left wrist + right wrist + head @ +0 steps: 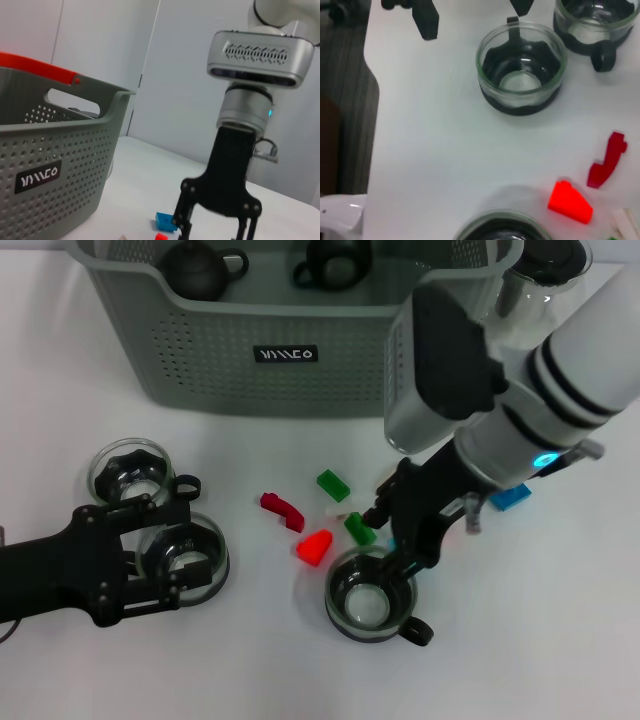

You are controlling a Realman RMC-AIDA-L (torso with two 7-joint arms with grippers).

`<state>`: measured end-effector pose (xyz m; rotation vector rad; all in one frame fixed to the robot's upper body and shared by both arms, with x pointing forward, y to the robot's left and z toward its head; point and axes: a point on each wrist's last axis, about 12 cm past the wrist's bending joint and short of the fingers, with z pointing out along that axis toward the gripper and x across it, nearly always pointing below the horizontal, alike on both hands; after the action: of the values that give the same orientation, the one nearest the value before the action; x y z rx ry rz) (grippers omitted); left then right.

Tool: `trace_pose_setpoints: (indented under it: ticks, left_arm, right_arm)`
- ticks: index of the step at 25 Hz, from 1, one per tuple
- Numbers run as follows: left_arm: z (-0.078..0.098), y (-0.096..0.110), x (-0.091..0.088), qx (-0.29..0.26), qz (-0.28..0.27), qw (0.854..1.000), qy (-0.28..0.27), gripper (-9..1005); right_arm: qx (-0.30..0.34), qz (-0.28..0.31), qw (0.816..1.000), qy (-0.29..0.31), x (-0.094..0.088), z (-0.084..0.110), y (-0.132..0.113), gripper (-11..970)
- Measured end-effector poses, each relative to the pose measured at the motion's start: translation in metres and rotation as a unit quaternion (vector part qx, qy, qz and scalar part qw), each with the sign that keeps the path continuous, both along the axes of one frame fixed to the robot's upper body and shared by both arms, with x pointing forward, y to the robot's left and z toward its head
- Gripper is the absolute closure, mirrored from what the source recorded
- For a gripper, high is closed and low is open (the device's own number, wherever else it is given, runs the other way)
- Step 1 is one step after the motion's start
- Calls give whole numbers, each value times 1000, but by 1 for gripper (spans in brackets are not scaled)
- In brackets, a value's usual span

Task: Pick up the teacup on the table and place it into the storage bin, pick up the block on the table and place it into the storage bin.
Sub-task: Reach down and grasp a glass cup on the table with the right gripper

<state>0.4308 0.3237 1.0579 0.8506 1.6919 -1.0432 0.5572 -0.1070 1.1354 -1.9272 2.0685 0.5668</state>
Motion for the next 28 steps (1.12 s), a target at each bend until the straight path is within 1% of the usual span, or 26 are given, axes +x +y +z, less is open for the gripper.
trace_pose_setpoints:
  ticks: [4, 11, 15, 21, 28]
  left_arm:
    - [0, 0, 1, 1, 2, 1000, 0, 232]
    - [-1, 0, 1, 0, 4, 1000, -1, 232]
    - [-1, -1, 1, -1, 3, 1000, -1, 232]
    - [-1, -2, 1, -2, 2, 1000, 0, 232]
    - [-1, -2, 1, -3, 3, 1000, 0, 232]
  right_arm:
    - [8, -9, 1000, 5, 2, -11, 1, 384]
    - [-5, -26, 999, 18, 6, -25, 1, 415]
    - [-3, -22, 999, 24, 4, -27, 2, 433]
    - [6, -33, 999, 29, 6, -25, 0, 460]
    - [2, -39, 999, 35, 6, -25, -1, 753]
